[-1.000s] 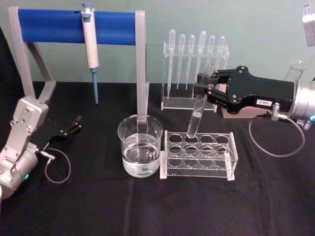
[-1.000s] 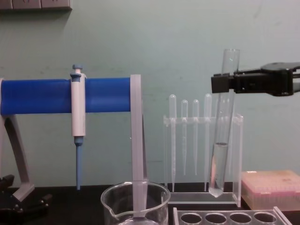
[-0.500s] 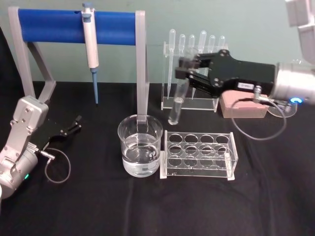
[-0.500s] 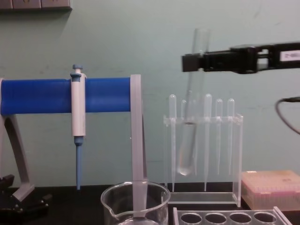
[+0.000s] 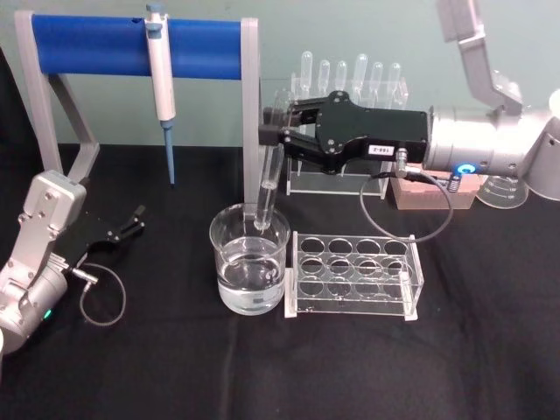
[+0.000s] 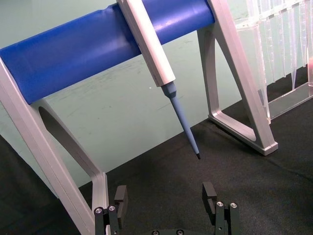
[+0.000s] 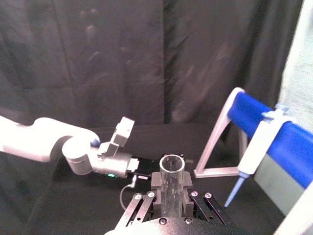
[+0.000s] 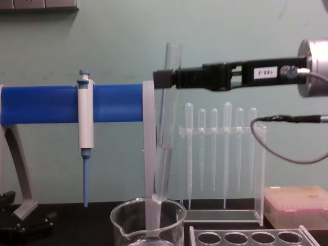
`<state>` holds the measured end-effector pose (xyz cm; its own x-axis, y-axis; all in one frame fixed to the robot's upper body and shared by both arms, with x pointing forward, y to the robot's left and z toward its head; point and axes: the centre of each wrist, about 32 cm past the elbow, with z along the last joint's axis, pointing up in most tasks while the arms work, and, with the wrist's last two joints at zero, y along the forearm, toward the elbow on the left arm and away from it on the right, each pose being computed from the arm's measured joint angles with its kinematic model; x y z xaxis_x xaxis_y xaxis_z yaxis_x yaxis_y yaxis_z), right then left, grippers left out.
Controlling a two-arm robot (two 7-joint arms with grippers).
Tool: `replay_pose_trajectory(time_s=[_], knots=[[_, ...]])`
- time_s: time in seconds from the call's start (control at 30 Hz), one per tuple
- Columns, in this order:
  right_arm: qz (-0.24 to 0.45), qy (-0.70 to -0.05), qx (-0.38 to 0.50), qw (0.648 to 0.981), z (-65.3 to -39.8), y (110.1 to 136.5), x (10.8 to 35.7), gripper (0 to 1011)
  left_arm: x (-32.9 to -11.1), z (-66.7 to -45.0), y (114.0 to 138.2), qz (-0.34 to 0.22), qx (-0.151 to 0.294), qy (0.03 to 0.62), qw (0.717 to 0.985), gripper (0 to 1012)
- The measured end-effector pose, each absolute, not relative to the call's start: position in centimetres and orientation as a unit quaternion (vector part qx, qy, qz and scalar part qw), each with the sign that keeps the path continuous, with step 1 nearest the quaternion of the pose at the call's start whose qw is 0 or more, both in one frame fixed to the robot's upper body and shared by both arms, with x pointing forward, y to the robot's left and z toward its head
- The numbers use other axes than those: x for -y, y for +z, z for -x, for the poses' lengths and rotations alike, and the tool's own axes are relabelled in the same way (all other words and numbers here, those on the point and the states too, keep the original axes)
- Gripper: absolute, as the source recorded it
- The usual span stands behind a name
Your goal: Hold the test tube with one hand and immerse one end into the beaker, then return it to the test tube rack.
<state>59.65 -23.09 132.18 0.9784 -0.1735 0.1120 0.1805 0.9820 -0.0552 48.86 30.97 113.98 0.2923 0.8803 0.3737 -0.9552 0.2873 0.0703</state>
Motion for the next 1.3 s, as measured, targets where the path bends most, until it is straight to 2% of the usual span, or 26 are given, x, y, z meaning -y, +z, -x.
replay_pose_trajectory(time_s=[0.77,1.3], knots=[[0.065,-0.052,0.061,0.995,-61.6,128.2,21.2,237,-31.0,-48.9,114.0,-0.142,0.132,0.580,0.791,1000],[0.077,-0.047,0.060,0.994,-61.6,126.1,21.2,237,-31.0,-48.9,114.0,-0.142,0.132,0.580,0.791,1000]])
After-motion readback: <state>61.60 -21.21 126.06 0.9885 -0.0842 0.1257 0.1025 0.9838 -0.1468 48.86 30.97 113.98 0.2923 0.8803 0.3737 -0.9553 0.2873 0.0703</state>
